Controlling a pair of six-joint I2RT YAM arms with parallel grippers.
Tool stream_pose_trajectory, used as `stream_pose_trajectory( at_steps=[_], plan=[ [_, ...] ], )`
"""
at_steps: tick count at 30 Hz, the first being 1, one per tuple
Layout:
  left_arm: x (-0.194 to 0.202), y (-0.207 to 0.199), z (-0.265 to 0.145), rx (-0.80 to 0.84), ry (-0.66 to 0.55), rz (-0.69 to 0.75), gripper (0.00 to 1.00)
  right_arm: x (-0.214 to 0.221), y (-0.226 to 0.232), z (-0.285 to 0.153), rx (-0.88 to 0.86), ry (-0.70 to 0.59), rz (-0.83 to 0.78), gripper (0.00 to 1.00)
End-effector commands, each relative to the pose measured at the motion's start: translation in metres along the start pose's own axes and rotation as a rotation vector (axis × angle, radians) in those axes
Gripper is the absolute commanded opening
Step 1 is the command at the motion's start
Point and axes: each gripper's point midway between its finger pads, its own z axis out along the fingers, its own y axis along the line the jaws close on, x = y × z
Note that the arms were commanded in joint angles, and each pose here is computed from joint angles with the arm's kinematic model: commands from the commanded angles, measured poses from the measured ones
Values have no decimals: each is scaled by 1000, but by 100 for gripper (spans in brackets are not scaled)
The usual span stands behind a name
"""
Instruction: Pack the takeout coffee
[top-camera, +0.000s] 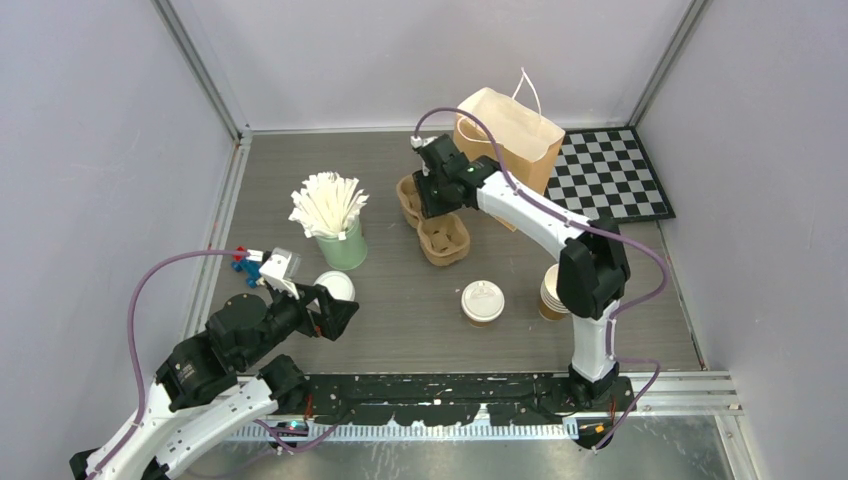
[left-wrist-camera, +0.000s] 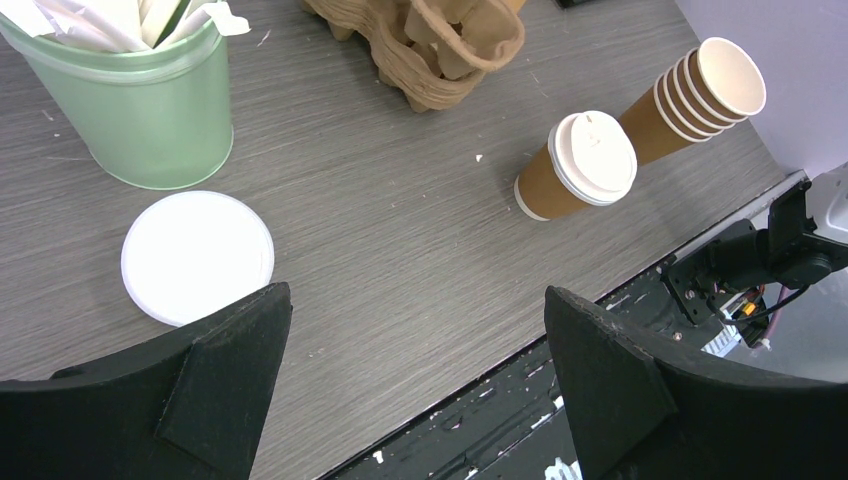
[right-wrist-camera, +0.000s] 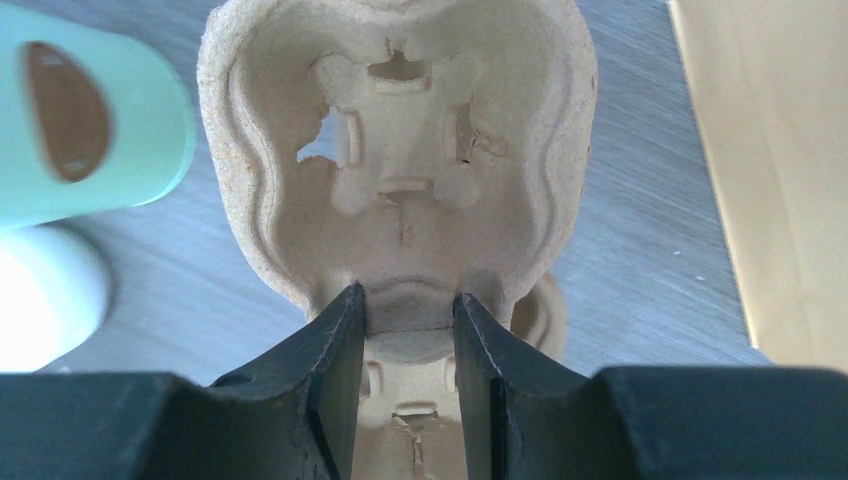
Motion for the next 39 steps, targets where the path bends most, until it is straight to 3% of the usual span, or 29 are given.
stream_pose_trajectory(
  at_steps=[1, 6, 14, 24, 31, 39],
  plan=[
    [-11, -3, 1, 14, -46, 5, 100, -43, 38, -77, -220, -136, 44, 39],
    [-16, -2, 2, -13, -36, 9, 100, -56, 56, -116, -345, -202, 48, 40],
    [-14, -7, 12, -16, -2, 15, 100, -96, 43, -190, -335, -404, 44, 40],
    [-18, -36, 34, 65, 76, 14, 98, -140, -46, -262, -33, -657, 64, 41],
    [17, -42, 43, 106, 207, -1, 97, -160, -100, -308, 204, -807, 32, 42],
    [23, -36, 36, 109, 169, -34, 96, -185, -142, -317, 366, -860, -43, 42]
  ],
)
